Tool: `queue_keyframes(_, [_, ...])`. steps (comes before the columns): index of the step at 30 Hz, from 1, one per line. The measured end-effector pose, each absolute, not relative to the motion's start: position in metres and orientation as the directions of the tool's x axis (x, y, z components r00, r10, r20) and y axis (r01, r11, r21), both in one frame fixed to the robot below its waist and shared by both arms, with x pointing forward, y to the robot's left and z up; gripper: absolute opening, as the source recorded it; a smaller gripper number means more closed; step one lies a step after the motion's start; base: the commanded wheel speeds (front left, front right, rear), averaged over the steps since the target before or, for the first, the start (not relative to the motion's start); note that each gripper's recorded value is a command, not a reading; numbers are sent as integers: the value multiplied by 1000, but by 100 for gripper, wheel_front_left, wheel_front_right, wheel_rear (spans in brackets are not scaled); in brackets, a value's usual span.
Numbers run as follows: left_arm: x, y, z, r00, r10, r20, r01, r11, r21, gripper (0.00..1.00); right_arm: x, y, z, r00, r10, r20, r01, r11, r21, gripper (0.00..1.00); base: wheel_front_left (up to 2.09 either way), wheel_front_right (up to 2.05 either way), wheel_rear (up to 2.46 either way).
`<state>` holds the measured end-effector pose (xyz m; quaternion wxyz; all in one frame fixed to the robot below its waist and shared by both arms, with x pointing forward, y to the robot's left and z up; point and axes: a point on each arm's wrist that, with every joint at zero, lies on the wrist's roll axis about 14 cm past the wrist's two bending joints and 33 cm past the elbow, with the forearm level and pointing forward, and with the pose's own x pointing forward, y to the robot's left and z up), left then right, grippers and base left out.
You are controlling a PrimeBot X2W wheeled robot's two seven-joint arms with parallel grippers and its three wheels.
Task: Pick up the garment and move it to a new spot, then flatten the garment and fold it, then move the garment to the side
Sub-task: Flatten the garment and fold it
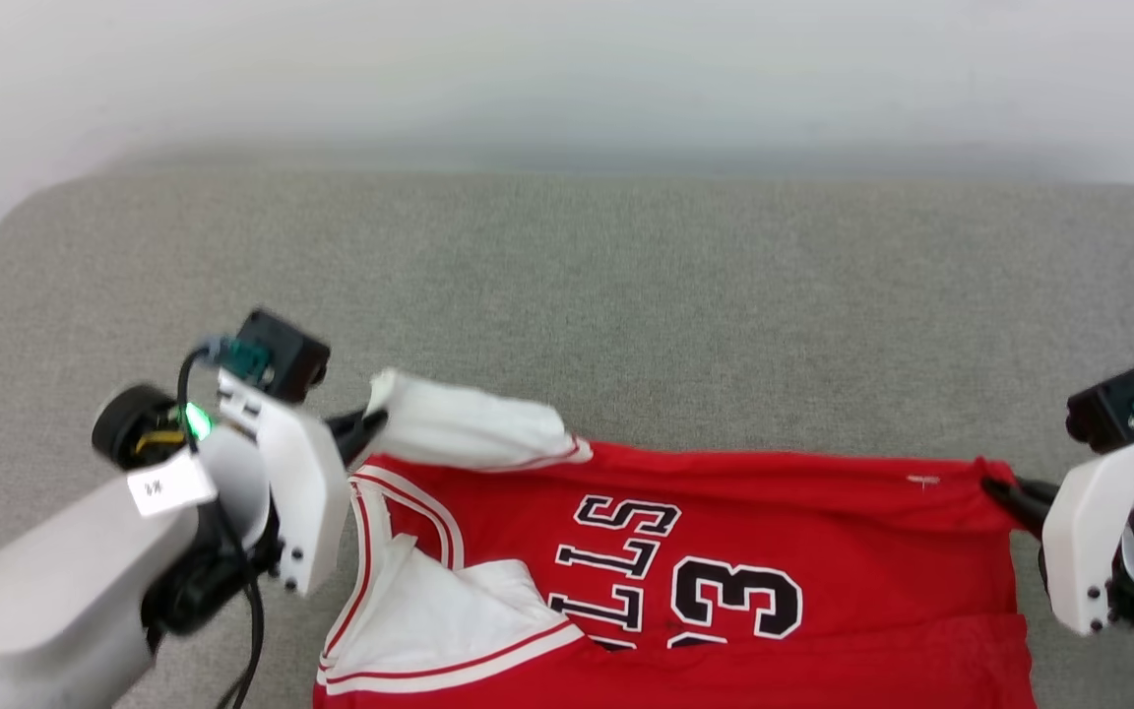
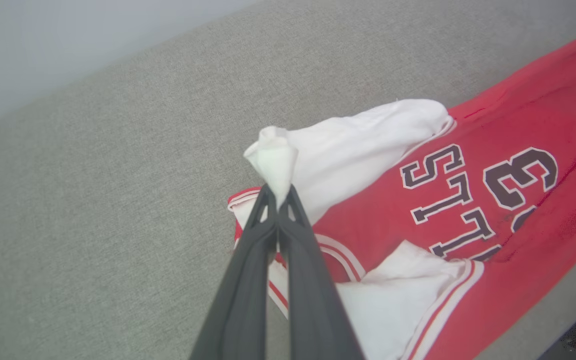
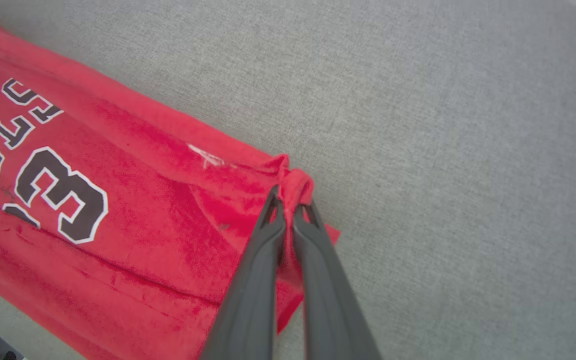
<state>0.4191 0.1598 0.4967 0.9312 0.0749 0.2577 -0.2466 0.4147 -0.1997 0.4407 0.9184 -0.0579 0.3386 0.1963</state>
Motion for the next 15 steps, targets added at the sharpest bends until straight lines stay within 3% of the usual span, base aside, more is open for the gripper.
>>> queue_keyframes(7, [365, 162, 472, 724, -407, -556, 457, 888, -55, 0, 375, -200, 433, 681, 334, -652, -388, 919, 66, 0, 0, 0, 0])
queue_keyframes(15, [326, 172, 433, 677, -366, -638, 389, 914, -112, 0, 336, -202, 404, 617, 335, -712, -355, 926, 127, 0, 0, 0, 0])
